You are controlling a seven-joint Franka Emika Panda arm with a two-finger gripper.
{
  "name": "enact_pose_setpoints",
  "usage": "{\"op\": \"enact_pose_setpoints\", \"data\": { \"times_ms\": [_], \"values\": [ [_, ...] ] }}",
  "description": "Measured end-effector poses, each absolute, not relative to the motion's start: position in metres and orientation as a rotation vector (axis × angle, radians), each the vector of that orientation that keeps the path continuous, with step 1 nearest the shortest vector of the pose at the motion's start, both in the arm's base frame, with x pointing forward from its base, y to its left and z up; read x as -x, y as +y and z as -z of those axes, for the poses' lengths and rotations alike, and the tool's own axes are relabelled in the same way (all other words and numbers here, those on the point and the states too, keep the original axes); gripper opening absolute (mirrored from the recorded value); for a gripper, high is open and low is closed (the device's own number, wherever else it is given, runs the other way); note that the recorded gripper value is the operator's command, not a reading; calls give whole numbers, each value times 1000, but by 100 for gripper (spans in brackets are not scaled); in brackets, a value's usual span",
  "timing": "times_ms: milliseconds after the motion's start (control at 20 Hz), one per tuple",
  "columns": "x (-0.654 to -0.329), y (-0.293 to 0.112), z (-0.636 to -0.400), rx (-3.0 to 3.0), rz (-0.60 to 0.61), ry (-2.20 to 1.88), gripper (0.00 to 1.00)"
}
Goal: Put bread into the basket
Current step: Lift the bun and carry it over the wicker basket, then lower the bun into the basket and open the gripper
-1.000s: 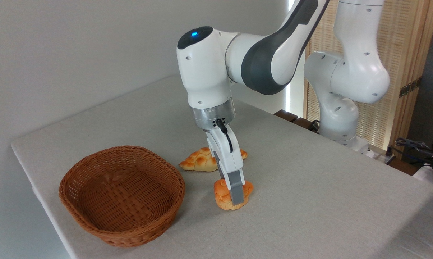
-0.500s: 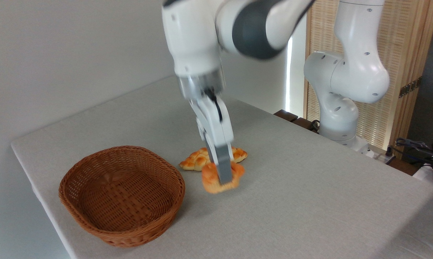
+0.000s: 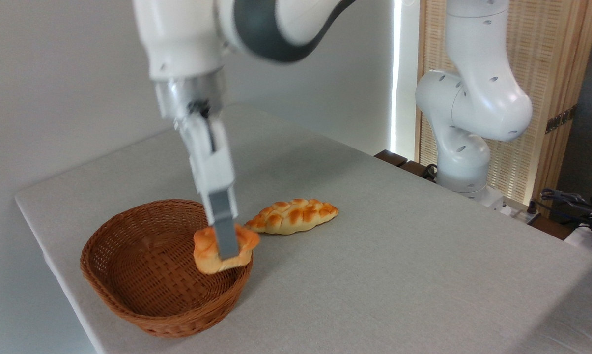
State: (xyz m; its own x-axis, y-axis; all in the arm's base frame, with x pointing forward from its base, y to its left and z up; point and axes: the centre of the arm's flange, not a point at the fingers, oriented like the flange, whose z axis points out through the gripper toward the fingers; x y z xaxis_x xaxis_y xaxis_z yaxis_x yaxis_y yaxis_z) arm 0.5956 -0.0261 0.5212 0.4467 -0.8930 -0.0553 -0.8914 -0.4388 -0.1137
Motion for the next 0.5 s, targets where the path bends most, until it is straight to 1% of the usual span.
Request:
{"op": "enact_pose_setpoints", "data": {
  "times_ms": [150, 200, 300, 400, 450, 500],
  "values": [
    [-610, -62, -477, 2564, -54, 1652, 56],
    [-613, -72, -470, 2569, -49, 1649, 56],
    [-618, -79, -467, 2571, -25, 1639, 56],
    [-620, -78, -470, 2570, -9, 1633, 57],
    [-621, -77, -471, 2568, 5, 1629, 68],
    [-622, -77, -471, 2565, 17, 1627, 86]
  ]
}}
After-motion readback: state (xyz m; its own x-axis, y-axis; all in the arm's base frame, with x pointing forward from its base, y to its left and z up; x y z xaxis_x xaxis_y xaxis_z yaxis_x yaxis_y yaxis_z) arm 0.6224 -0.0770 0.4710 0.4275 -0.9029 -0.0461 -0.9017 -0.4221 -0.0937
